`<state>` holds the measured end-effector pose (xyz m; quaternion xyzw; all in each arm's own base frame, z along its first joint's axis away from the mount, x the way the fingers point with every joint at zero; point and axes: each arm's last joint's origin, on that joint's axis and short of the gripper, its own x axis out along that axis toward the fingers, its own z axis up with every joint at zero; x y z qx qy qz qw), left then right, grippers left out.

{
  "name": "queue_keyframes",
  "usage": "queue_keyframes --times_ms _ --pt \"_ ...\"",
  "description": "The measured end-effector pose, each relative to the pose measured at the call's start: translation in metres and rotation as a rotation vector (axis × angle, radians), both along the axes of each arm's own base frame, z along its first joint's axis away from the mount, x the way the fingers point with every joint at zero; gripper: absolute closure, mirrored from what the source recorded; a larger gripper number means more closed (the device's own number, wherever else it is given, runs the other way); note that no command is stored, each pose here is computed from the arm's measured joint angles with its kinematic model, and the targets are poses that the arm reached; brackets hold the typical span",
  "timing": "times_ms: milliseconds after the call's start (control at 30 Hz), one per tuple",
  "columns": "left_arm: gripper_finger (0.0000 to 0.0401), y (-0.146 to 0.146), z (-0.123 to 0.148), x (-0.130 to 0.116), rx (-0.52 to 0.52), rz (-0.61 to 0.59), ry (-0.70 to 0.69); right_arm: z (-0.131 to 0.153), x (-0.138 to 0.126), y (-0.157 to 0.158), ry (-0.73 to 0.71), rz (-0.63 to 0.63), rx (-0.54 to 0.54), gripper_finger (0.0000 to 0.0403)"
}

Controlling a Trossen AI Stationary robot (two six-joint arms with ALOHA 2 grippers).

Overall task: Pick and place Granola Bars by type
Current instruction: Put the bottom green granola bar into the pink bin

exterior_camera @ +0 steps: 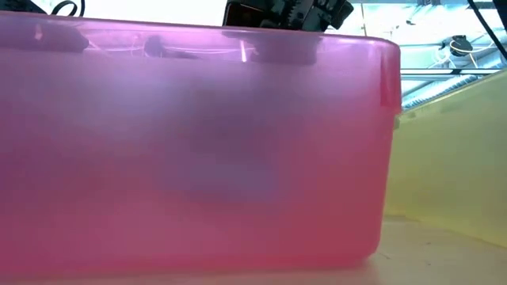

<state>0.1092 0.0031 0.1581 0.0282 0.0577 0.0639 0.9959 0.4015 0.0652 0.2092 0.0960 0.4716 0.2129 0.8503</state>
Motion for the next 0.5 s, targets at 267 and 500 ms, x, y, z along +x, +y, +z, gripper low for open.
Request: queue_keyframes --times_ms 267,500 --pt "0.037 0.0 0.0 0.0 0.0 0.0 0.0 0.0013 0.0017 0.0012 -0.028 0.027 0.018 0.0397" --pt "0.037 0.0 0.0 0.0 0.0 0.0 0.0 0.0027 0.0037 0.0014 -0.036 -0.003 0.039 0.0377"
